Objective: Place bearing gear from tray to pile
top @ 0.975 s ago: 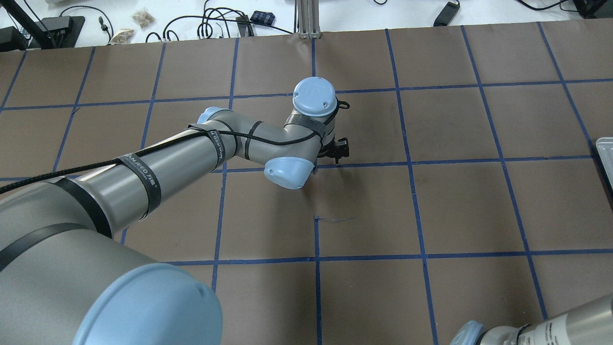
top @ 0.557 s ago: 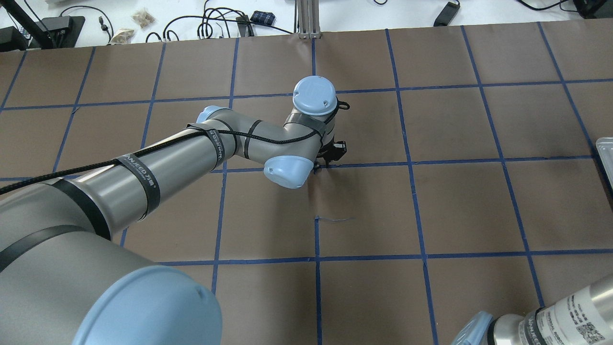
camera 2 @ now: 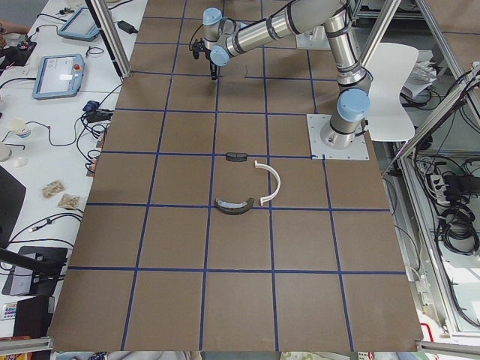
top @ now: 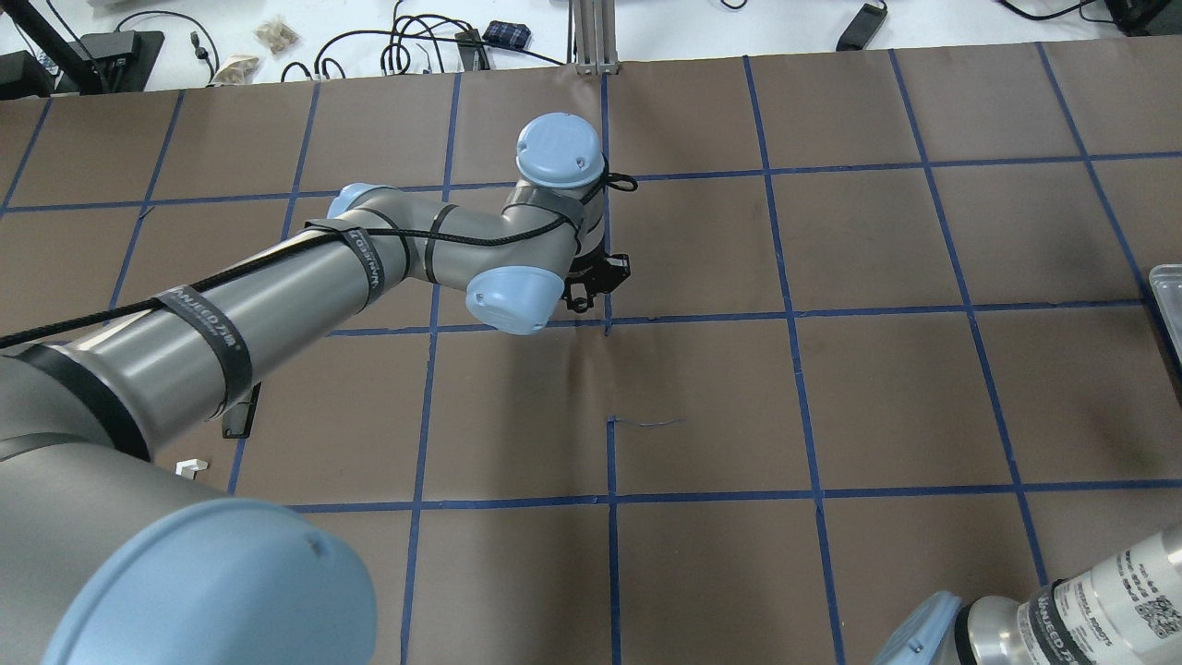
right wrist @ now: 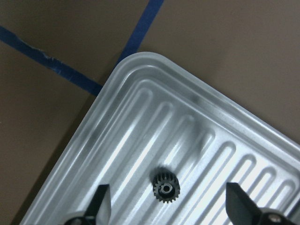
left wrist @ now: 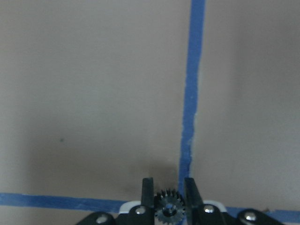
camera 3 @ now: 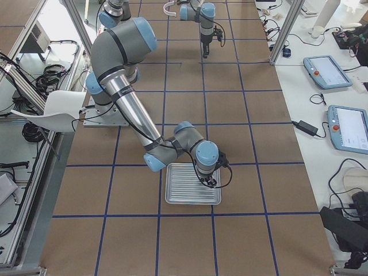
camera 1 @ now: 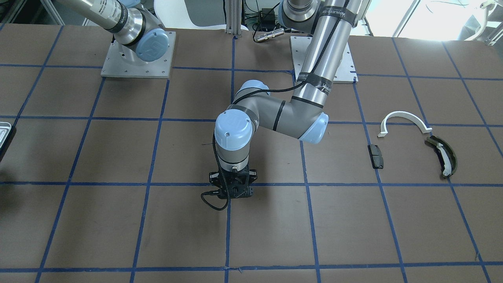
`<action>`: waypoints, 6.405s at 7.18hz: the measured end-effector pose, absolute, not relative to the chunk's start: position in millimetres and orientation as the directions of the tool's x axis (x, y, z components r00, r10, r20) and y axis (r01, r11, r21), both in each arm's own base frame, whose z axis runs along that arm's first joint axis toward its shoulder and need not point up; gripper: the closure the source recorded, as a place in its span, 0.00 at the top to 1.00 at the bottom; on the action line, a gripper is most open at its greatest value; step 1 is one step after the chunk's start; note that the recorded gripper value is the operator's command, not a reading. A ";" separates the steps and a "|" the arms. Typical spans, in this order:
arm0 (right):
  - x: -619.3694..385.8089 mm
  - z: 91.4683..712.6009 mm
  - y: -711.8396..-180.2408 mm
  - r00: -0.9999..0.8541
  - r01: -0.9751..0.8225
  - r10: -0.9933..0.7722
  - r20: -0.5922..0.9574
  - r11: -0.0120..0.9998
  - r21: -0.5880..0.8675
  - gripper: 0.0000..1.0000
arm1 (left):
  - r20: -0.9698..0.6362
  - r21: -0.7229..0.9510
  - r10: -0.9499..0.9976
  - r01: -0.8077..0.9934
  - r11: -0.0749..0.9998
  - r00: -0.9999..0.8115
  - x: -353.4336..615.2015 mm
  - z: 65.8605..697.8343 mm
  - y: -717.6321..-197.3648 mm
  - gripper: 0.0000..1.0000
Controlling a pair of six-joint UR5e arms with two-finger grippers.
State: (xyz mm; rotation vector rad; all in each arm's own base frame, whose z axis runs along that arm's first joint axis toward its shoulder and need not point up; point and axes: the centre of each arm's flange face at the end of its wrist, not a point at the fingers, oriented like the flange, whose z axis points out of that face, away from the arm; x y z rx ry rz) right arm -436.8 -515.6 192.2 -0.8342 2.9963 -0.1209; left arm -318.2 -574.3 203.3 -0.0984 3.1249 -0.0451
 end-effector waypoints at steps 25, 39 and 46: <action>301.5 225.3 -546.4 -0.994 -0.016 -0.012 -0.107 0.999 0.029 0.22 | 0.230 -0.093 0.054 0.033 0.995 -0.972 -110.0 297.3 -617.8 0.92; 166.8 514.3 -540.9 -0.999 -0.032 -0.033 0.039 0.999 0.039 0.92 | 0.068 -0.023 -0.086 -0.088 0.996 -0.994 -331.0 213.2 -508.3 0.87; 153.4 522.5 -484.3 -0.994 -0.099 -0.097 0.048 0.994 -0.040 1.00 | 0.044 -0.076 -0.097 -0.101 0.992 -0.994 -366.0 159.8 -509.7 0.04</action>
